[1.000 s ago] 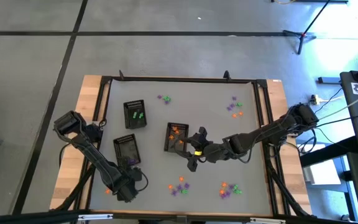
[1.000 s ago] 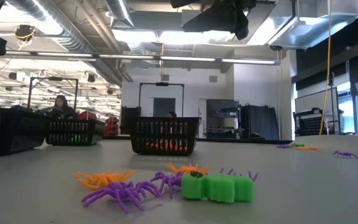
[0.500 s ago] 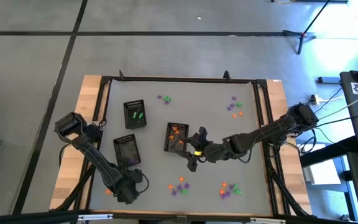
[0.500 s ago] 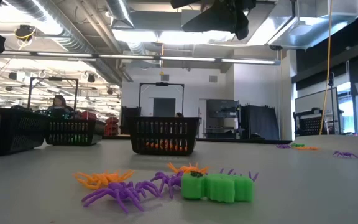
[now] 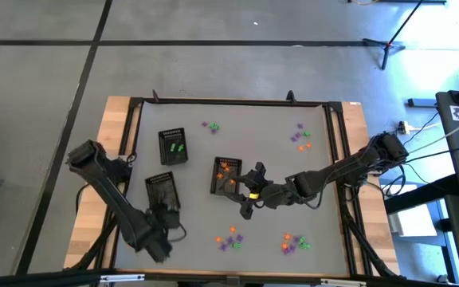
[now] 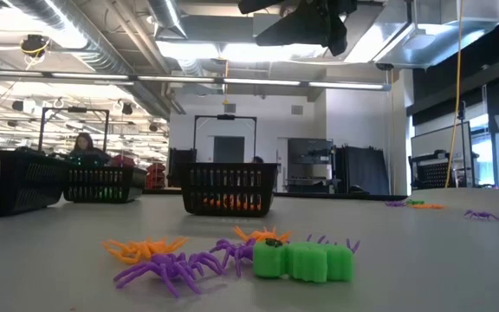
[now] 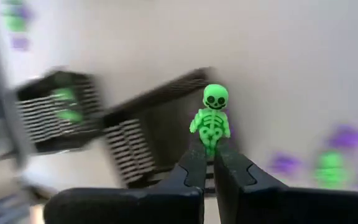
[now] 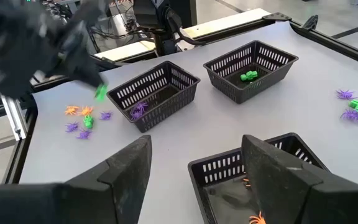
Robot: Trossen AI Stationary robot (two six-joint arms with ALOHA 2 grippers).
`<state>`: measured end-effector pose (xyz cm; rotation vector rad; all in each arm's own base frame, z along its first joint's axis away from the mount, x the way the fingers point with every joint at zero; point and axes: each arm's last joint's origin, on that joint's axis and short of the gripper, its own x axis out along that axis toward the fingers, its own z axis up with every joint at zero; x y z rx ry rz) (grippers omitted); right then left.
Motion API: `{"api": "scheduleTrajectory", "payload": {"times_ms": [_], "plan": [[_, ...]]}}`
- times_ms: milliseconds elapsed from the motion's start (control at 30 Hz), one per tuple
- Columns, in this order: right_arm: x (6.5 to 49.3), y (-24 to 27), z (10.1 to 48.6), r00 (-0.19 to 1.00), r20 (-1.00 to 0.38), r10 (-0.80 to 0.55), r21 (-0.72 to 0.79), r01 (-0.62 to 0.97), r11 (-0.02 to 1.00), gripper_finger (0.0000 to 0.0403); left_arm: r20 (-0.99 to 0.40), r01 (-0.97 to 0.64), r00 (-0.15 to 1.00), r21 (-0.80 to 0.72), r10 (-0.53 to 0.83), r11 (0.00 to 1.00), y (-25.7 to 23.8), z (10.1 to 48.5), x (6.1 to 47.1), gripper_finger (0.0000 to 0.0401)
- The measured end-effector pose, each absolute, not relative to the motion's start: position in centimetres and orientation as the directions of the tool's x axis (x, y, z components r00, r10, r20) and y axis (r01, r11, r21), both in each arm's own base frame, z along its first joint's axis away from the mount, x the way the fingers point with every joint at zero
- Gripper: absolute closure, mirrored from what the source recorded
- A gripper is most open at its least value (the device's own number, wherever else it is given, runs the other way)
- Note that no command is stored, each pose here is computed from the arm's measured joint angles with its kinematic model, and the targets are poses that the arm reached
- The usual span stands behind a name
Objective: Sort Halloween decoration
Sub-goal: Put the green alien toy into the top left black basket
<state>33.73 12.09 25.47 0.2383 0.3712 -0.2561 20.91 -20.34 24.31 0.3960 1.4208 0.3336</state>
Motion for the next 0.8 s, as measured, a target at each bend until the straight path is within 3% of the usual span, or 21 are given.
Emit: {"api": "scheduleTrajectory", "payload": {"times_ms": [100,233,433,800], "plan": [[33.7,12.1,25.5,0.901,-0.385,-0.202,0.182,0.288,0.940,0.0157,-0.862,-0.039,0.168,0.479,0.478,0.877,-17.6,26.3,20.0,0.0401],[33.7,12.1,25.5,0.901,-0.385,-0.201,0.181,0.288,0.940,0.0157,-0.863,-0.162,0.278,0.391,0.422,0.906,-12.9,28.2,17.7,0.0401],[33.7,12.0,25.5,0.900,-0.379,-0.217,0.178,0.301,0.937,0.0157,-0.840,-0.330,0.421,0.210,0.343,0.920,-5.0,27.1,14.8,0.0401],[33.7,11.9,25.6,0.891,-0.363,-0.272,0.156,0.346,0.925,0.0157,-0.828,-0.538,0.379,0.167,0.414,0.826,3.4,25.4,13.4,0.0401]]}}
